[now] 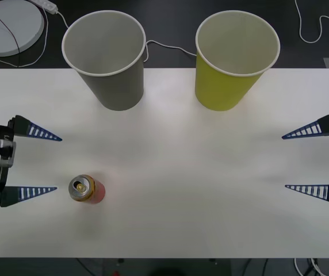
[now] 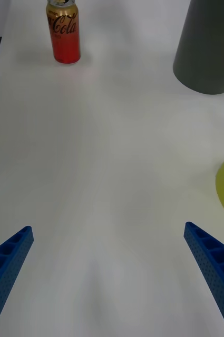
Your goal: Put the can into the green bin and the plastic bottle into the gray bin
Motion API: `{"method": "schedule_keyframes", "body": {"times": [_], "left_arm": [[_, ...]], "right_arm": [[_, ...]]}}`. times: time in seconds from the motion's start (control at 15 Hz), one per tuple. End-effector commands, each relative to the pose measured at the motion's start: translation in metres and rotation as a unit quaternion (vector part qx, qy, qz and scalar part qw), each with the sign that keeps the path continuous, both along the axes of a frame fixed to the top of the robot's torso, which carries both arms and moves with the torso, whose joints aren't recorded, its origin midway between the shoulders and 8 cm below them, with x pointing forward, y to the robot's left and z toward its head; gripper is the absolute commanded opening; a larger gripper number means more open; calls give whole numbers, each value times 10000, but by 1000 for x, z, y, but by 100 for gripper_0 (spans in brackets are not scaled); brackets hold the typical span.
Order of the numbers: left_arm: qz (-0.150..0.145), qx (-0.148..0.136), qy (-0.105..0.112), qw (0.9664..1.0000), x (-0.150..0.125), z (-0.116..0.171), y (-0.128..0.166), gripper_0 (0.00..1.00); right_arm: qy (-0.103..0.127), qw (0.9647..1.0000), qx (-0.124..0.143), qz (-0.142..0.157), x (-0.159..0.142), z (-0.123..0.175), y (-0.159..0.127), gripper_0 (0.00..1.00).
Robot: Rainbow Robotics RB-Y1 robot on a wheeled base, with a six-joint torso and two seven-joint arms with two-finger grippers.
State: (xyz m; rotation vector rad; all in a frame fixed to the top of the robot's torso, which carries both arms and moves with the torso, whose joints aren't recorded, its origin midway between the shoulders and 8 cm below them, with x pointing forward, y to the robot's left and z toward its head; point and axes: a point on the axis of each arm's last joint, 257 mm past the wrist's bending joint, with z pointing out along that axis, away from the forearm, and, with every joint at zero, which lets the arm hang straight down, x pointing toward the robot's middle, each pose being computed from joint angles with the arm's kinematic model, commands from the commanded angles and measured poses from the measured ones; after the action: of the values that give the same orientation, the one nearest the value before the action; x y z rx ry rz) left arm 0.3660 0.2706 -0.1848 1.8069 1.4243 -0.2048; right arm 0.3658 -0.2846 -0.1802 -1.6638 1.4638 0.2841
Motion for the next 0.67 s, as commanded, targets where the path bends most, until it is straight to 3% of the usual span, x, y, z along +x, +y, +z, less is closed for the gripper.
{"method": "schedule_keyframes", "body": {"times": [0.07, 0.47, 0.67], "left_arm": [[-43, -311, 74, 9995, 0, -9, 10, 100], [-193, -571, -80, 9982, -1, -41, 39, 100], [-204, -801, -46, 9966, -6, -57, 45, 100]], "right_arm": [[0, 10000, 0, 0, 0, 0, 0, 100], [0, 10000, 0, 0, 0, 0, 0, 100], [0, 10000, 0, 0, 0, 0, 0, 100]]}}
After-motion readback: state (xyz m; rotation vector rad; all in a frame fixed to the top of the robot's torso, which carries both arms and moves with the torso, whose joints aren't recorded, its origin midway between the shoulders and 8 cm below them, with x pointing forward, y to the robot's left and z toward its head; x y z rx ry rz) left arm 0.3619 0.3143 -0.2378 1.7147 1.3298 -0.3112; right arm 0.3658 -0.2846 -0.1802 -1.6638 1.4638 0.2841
